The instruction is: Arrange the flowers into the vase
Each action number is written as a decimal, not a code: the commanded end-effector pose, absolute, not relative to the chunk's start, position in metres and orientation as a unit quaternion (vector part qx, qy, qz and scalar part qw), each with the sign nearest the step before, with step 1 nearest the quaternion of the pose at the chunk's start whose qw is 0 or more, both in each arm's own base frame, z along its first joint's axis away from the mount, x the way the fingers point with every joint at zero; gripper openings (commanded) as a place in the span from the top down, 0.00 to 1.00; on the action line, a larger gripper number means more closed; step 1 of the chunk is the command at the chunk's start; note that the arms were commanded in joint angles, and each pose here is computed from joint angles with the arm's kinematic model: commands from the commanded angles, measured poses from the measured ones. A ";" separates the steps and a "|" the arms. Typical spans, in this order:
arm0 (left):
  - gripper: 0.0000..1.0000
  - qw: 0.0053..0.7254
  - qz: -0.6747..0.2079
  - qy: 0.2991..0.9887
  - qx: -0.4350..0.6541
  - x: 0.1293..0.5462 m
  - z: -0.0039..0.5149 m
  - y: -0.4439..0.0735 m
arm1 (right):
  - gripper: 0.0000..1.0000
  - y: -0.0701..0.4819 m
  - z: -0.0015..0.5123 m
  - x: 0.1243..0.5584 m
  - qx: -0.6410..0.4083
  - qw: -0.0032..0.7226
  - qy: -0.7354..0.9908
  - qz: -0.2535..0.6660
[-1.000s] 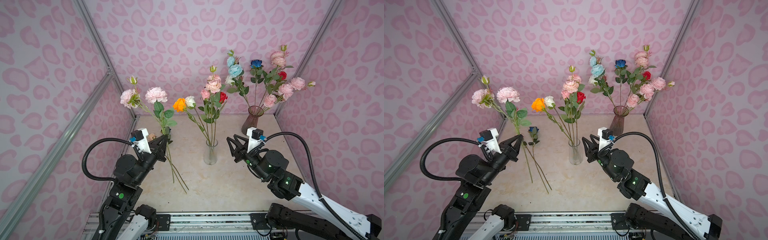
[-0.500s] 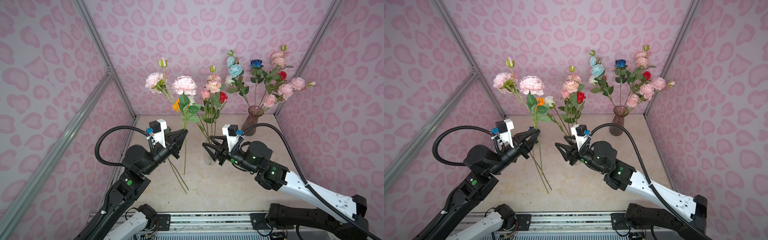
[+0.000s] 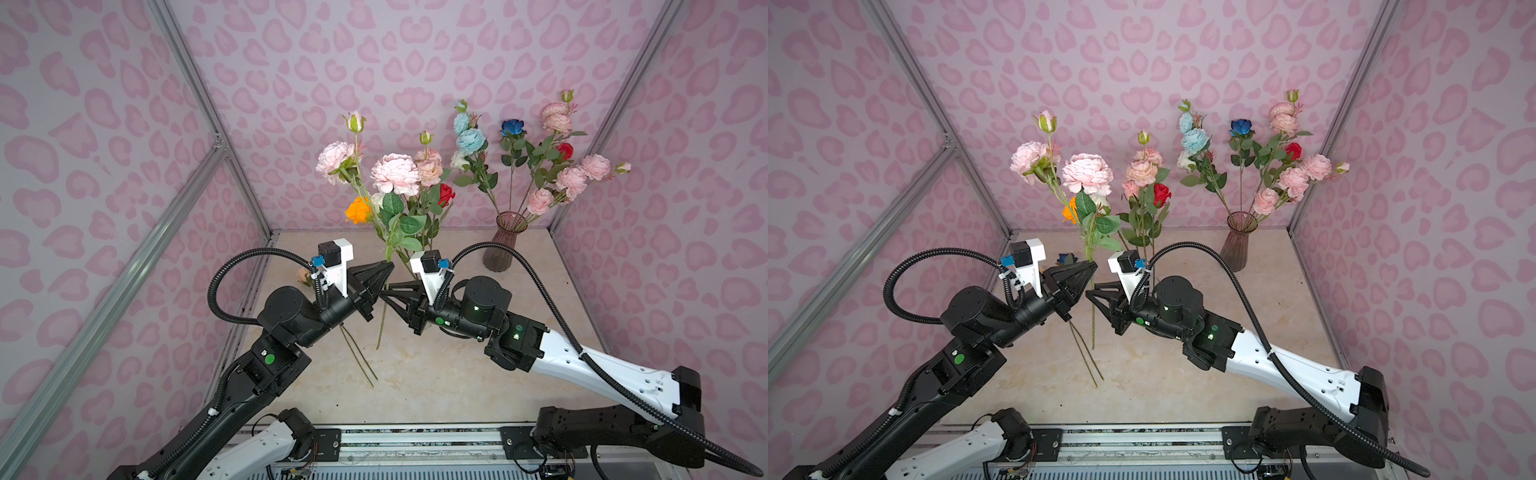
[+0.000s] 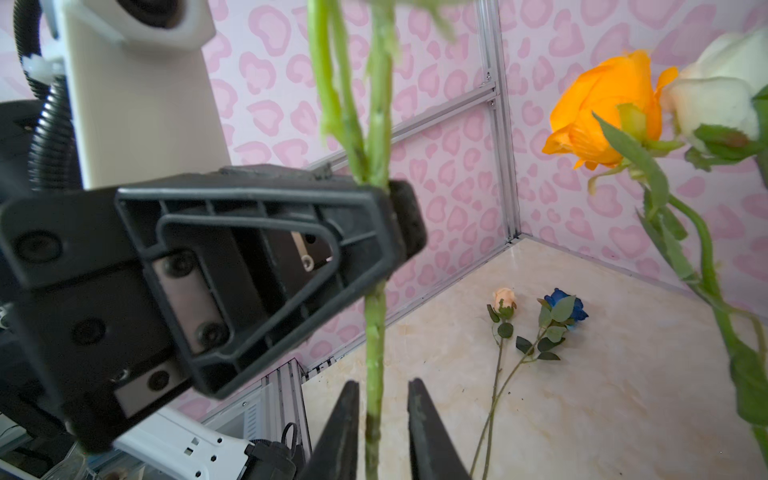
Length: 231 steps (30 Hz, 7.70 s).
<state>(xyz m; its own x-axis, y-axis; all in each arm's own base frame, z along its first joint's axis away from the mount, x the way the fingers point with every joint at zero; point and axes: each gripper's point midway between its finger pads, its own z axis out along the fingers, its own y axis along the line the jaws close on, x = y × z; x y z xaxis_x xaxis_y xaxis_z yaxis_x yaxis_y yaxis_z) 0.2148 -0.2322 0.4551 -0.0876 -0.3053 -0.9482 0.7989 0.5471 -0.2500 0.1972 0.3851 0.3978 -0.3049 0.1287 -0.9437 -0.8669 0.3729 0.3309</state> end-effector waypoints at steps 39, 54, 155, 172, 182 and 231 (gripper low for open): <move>0.37 0.604 -0.158 0.711 -0.324 0.228 0.218 -0.027 | 1.00 0.260 0.457 0.306 -0.129 0.725 0.633 0.236; 0.37 0.590 -0.145 0.732 -0.310 0.236 0.219 -0.037 | 1.00 0.263 0.409 0.341 -0.085 0.703 0.666 0.236; 0.36 0.584 -0.136 0.743 -0.300 0.236 0.213 -0.038 | 0.77 0.248 0.341 0.394 -0.111 0.567 0.771 0.267; 0.36 0.578 -0.131 0.749 -0.296 0.241 0.208 -0.043 | 1.00 0.254 0.371 0.369 -0.163 0.597 0.753 0.224; 0.36 0.574 -0.133 0.754 -0.290 0.241 0.206 -0.046 | 1.00 0.282 0.326 0.365 -0.183 0.561 0.777 0.220; 0.36 0.560 -0.138 0.766 -0.283 0.245 0.200 -0.054 | 1.00 0.275 0.284 0.353 -0.174 0.561 0.788 0.187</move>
